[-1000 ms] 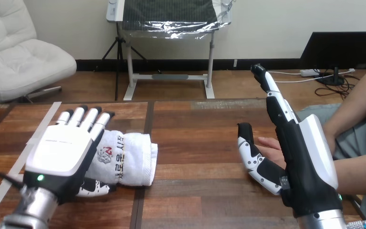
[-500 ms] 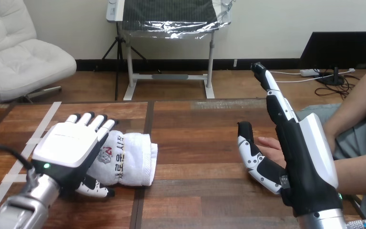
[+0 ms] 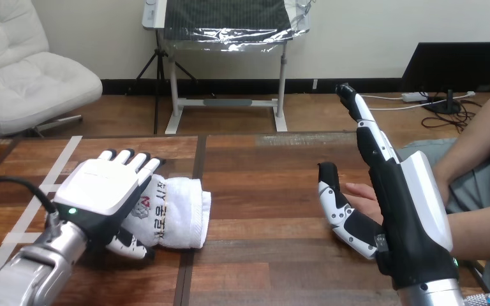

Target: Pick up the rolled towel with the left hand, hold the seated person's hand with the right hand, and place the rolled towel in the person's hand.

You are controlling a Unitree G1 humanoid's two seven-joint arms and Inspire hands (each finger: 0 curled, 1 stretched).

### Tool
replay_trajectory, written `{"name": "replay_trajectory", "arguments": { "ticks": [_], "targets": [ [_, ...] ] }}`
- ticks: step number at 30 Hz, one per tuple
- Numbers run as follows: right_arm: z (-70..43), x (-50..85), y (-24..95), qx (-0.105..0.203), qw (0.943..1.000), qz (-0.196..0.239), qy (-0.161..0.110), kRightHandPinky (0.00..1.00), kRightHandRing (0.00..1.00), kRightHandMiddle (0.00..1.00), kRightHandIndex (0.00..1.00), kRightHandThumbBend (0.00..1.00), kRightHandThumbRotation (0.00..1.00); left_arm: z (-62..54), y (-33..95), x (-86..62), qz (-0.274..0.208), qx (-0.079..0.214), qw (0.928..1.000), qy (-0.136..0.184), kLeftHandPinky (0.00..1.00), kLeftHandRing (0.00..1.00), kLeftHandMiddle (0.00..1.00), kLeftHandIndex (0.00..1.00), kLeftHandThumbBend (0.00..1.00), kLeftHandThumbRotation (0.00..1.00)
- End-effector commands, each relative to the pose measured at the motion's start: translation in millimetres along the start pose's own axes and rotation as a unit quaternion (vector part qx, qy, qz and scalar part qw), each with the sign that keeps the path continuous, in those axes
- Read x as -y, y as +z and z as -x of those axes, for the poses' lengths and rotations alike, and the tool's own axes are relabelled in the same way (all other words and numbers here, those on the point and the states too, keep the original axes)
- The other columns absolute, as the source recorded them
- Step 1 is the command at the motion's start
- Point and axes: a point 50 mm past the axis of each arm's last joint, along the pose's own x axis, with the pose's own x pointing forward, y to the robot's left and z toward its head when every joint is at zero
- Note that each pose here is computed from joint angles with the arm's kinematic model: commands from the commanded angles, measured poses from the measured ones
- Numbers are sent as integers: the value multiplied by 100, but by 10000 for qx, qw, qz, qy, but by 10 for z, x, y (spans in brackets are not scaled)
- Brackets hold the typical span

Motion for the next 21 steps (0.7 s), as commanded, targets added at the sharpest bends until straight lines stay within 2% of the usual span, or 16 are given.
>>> {"name": "replay_trajectory", "arguments": {
  "ticks": [1, 11, 17, 21],
  "targets": [
    [-101, 68, 106, 341, 9993, 73, -152, 100, 97, 97, 98, 0, 0, -188, -29, -236, -202, 75, 9985, 502, 100, 100, 100, 100, 96, 36],
    [-104, 70, 105, 348, 9993, 83, -130, 100, 97, 97, 97, 0, 0, -321, -30, -187, -203, 128, 9964, 812, 100, 100, 100, 100, 96, 30],
    [-108, 73, 106, 363, 9992, 100, -114, 100, 97, 97, 97, 0, 0, -416, -55, -104, -468, 80, 9946, 926, 100, 100, 100, 100, 93, 30],
    [-112, 72, 105, 369, 9992, 81, -118, 100, 97, 97, 97, 0, 0, -482, -67, -49, -916, -47, 9917, 903, 100, 100, 100, 100, 91, 33]
  ]
}}
